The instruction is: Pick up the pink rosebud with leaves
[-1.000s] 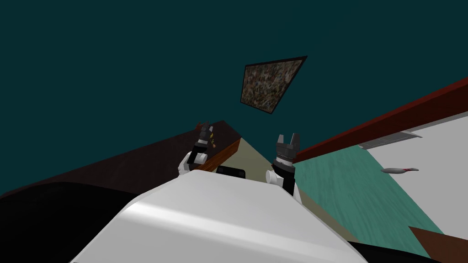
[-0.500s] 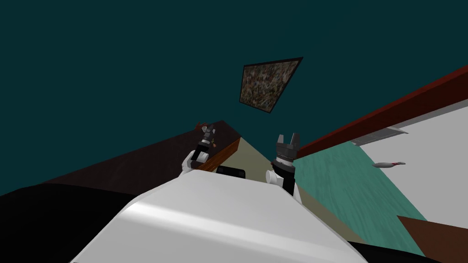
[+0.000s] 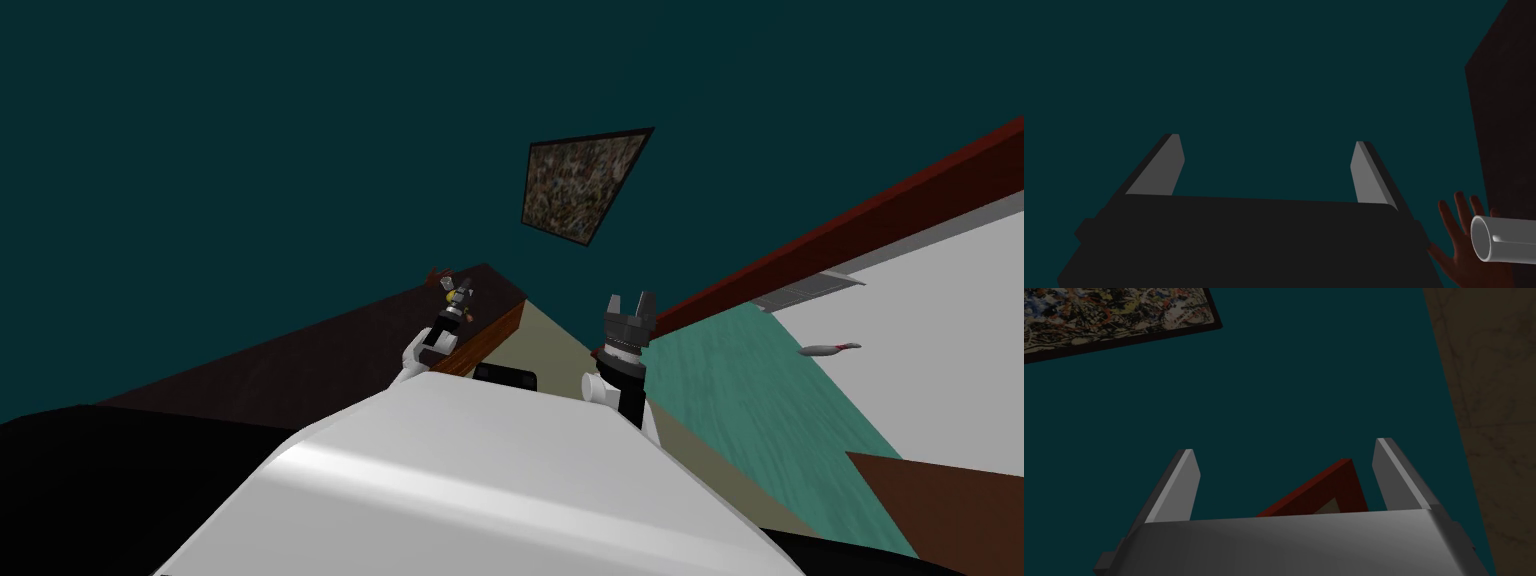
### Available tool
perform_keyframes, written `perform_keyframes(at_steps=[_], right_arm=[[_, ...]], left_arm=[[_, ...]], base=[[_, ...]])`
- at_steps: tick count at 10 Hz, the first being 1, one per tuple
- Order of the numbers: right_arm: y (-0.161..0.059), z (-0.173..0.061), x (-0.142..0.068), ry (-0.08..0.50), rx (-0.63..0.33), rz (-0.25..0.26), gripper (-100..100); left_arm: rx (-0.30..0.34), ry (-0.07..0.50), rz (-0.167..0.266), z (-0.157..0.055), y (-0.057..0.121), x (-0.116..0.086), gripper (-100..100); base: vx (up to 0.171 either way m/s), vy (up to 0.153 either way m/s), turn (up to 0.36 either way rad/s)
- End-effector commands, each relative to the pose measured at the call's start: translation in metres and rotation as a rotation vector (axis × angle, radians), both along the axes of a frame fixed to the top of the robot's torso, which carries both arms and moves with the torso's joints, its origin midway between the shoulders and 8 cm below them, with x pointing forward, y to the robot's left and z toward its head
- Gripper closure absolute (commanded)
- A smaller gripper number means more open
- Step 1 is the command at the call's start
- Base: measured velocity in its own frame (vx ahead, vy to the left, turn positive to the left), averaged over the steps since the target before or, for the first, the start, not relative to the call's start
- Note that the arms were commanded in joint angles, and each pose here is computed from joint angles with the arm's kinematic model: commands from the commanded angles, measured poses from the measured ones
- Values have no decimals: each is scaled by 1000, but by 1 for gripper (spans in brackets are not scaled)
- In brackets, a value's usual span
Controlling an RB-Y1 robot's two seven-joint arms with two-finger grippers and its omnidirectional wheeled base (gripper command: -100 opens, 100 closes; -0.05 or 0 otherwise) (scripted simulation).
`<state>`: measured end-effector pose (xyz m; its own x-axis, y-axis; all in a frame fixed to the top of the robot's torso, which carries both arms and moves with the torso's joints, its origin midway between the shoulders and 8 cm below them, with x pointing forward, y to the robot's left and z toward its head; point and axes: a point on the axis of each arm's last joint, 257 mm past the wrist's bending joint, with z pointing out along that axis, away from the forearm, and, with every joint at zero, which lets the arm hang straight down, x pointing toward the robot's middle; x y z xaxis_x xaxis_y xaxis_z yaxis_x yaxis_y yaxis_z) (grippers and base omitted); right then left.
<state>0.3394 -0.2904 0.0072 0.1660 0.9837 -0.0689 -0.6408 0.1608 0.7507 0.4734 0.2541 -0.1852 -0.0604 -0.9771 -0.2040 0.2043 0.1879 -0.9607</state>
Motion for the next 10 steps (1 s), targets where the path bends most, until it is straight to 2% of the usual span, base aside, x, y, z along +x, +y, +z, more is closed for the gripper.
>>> perform_keyframes(at_steps=[1,4,5,6,7,10], right_arm=[[0,0,0,0,0,0,0],[0,0,0,0,0,0,0],[0,0,0,0,0,0,0],[0,0,0,0,0,0,0],[0,0,0,0,0,0,0],[0,0,0,0,0,0,0]], left_arm=[[4,26,5,-13,5,1,-100],[45,140,10,-57,13,15,-100],[46,157,15,-65,16,14,-100],[67,206,18,-82,20,20,-100],[68,222,22,-91,22,18,-100],[113,326,35,-128,35,26,-100]], base=[[-11,8,0],[-22,22,-68],[-25,23,-50],[-29,22,-75],[-20,23,-43],[-20,20,-79]])
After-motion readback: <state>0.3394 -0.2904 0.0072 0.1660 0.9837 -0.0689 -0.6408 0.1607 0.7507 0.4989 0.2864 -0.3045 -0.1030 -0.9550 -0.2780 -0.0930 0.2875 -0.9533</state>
